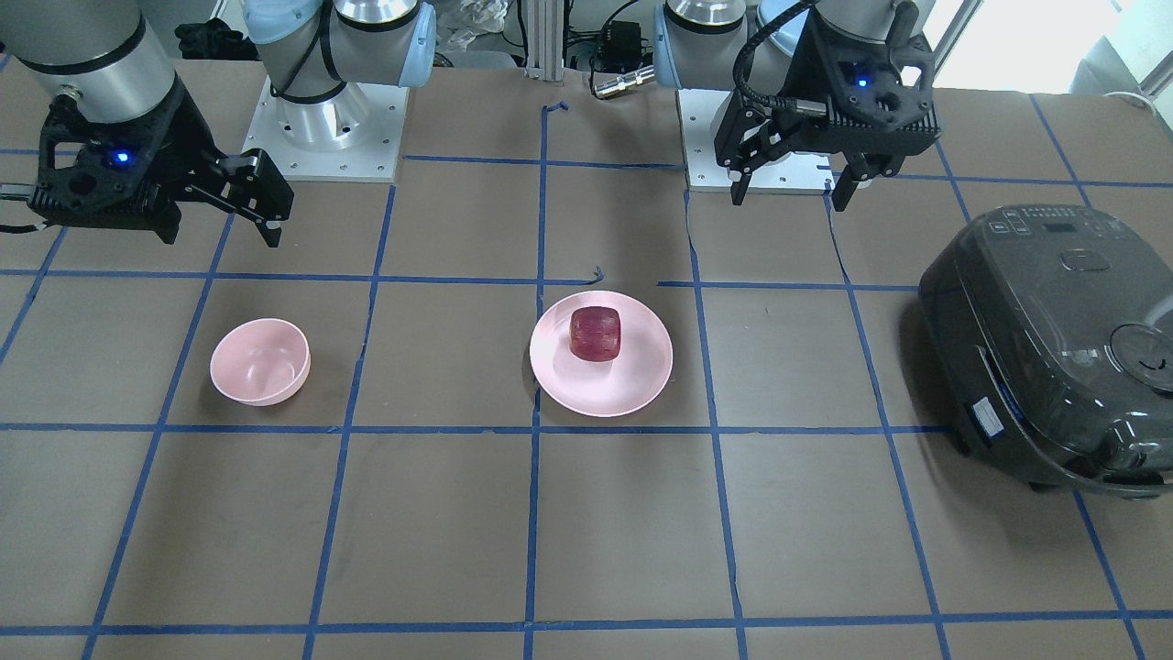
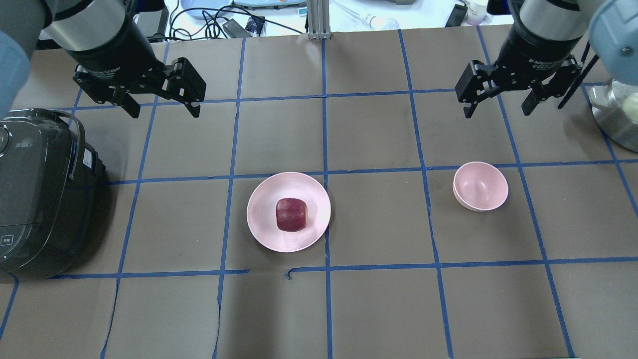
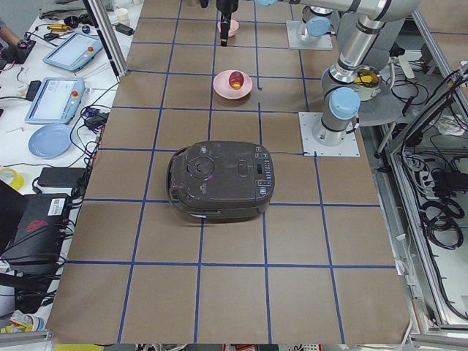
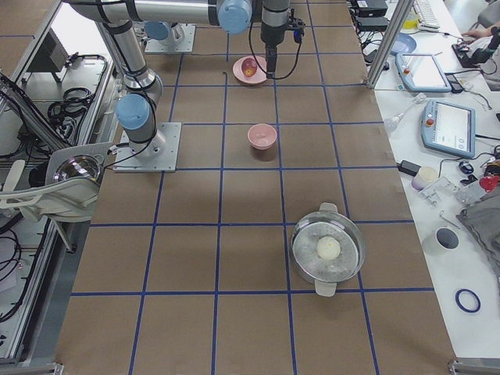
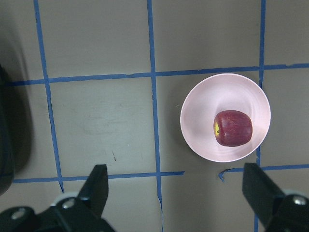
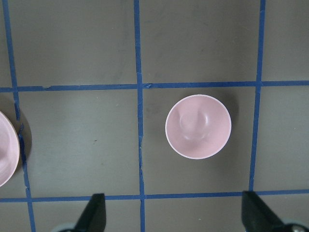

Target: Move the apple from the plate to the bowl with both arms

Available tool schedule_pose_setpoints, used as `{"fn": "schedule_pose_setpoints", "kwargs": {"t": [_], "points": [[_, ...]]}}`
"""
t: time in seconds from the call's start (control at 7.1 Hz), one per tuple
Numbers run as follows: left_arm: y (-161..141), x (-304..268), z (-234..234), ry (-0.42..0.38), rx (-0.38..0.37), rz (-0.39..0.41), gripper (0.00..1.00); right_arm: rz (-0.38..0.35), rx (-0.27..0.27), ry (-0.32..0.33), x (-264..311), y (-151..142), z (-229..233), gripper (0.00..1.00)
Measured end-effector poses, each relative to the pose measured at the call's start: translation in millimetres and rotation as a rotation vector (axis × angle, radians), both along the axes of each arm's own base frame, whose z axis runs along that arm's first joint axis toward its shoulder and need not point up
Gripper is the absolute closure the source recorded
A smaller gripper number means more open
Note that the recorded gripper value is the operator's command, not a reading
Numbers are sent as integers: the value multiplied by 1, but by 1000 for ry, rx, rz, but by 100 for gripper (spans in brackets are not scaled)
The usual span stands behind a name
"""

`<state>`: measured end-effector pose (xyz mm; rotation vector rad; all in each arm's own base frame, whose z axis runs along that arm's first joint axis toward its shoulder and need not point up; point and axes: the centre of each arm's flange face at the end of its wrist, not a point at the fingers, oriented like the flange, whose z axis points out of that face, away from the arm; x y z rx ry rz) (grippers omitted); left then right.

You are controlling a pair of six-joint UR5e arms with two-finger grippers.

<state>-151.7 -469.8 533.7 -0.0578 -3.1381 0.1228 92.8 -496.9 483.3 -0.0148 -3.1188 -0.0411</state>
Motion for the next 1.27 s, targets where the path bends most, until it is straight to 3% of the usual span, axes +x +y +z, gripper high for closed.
{"fn": "schedule_pose_setpoints", "kwargs": {"t": [0.85,1.27], "points": [[0,0,-3,0,6,-1,0,-2,0,2,-2,0,-1,0],[0,0,-4,-2,12,-1,0,-1,20,-35,4,4,-2,0]]}}
